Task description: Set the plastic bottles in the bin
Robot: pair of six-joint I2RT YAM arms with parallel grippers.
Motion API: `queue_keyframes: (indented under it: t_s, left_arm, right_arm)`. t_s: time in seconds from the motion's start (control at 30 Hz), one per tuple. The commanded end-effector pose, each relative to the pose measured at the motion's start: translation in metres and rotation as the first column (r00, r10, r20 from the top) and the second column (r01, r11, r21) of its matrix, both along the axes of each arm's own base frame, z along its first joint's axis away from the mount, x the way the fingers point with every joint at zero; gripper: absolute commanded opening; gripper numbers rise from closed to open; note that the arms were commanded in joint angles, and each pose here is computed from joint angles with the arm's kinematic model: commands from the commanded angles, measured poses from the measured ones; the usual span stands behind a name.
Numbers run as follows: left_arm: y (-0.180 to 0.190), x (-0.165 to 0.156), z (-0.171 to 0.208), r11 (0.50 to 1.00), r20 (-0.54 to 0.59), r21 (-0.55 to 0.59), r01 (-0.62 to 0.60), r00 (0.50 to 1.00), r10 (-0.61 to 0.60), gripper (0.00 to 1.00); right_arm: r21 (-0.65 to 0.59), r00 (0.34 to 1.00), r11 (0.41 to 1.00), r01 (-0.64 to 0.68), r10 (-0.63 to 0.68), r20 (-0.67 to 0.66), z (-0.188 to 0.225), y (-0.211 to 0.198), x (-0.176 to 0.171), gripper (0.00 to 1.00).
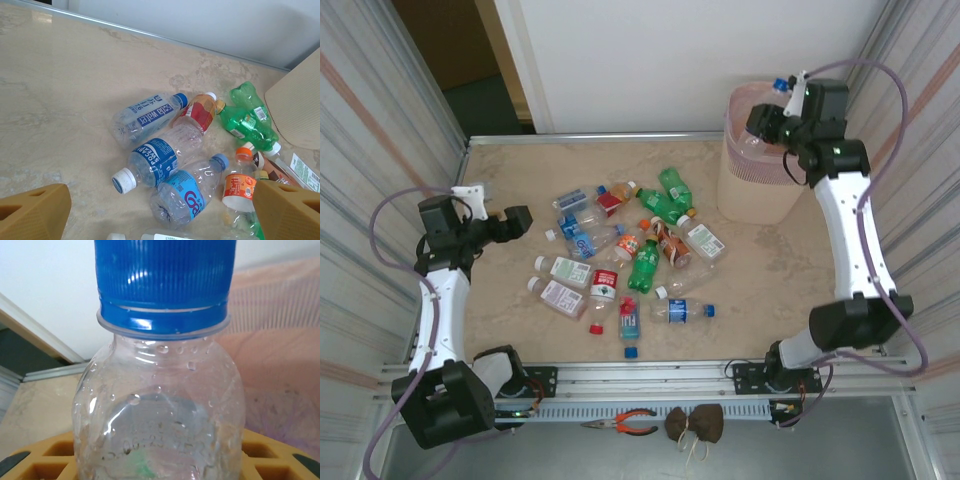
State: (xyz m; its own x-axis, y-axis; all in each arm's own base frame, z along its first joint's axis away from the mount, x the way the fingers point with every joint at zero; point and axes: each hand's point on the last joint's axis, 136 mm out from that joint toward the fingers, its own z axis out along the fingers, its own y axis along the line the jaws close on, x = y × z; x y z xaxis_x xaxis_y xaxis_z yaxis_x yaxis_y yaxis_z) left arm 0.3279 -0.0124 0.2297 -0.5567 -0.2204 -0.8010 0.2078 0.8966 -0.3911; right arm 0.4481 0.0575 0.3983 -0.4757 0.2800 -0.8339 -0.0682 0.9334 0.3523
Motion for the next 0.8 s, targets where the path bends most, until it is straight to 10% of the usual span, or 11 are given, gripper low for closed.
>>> queue_keyframes:
  t_s: [0.0, 0.77]
  left_arm:
    - [-0.001, 0.001, 0.005, 1.0, 0.032, -0.001, 0.016, 0.999, -0.016, 0.94]
    - [0.003, 0.004, -0.011, 1.0, -0.035, -0.009, -0.001, 0.999, 0.001, 0.94]
  right_arm:
    - [-0.064, 0.999, 0.997, -0.039, 0.04, 0.013, 0.012, -0.001, 0.016, 0.44]
    - [-0.059, 0.82, 0.977, -0.205, 0.138, -0.555, -0.161, -0.012, 0.062, 0.42]
